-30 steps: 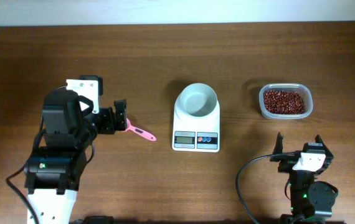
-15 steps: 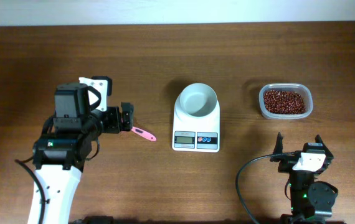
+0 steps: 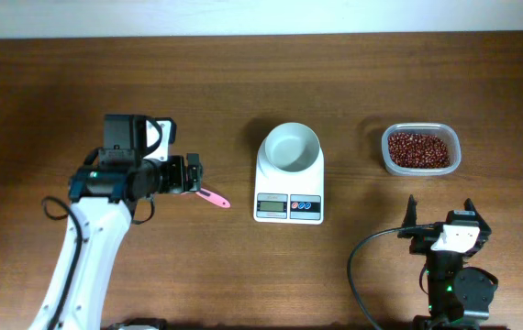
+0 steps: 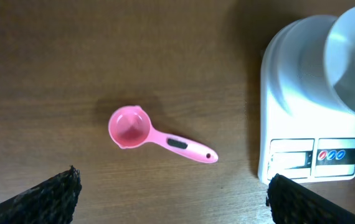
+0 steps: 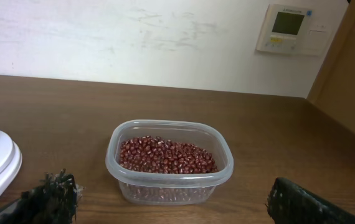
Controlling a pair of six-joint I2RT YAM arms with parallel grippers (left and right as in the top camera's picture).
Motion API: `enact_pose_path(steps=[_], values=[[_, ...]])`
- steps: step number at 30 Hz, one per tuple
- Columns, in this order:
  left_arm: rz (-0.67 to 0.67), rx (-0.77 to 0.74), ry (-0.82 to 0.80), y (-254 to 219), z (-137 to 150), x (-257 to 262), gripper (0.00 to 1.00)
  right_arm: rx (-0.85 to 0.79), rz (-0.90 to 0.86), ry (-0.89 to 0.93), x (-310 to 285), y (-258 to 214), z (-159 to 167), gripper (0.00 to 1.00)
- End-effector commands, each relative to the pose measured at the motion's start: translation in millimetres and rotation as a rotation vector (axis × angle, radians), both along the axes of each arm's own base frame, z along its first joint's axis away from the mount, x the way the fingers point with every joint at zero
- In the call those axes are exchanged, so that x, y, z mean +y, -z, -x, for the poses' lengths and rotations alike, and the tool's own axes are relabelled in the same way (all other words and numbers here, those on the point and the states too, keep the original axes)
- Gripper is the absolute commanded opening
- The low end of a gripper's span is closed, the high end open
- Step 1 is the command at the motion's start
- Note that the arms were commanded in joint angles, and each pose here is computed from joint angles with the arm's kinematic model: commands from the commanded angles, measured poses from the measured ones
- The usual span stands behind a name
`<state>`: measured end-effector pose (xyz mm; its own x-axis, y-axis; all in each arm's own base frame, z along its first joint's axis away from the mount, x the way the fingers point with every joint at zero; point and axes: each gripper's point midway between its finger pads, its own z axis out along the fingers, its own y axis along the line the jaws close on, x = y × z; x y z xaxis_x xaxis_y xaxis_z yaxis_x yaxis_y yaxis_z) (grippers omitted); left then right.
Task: Scoop and weigh 50g on scale
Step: 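Open the left gripper and move it toward the pink scoop handle, then close the left gripper on the pink scoop and lift it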
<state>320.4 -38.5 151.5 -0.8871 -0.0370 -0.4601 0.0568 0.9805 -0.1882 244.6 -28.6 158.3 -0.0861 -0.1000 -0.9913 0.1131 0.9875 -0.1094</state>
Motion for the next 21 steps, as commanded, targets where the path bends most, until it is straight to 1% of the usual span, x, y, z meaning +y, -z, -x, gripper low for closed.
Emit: enact_pose_path(steps=[1,4,6,11,14,18,19,21], values=[[0.045,0.078,-0.079,17,-5,0,0.99,0.008,0.001,0.014,-2,3,0,0.99],[0.053,0.164,-0.294,36,-7,13,0.99,0.008,0.001,0.014,-2,3,0,0.99],[0.062,0.211,-0.465,45,-4,23,0.99,0.008,0.001,0.014,-2,3,0,0.99],[0.105,0.263,-0.725,58,-2,32,0.99,0.008,0.001,0.014,-2,3,0,0.99],[0.119,0.238,-0.739,62,-14,32,0.99,0.008,0.001,0.014,-2,3,0,0.99],[0.102,0.239,-0.746,64,-13,35,1.00,0.008,0.001,0.014,-2,3,0,0.99],[0.092,0.234,-0.751,64,-13,37,0.93,0.008,0.001,0.014,-2,3,0,0.99],[0.083,0.230,-0.755,64,-13,39,0.88,0.008,0.001,0.014,-2,3,0,0.99]])
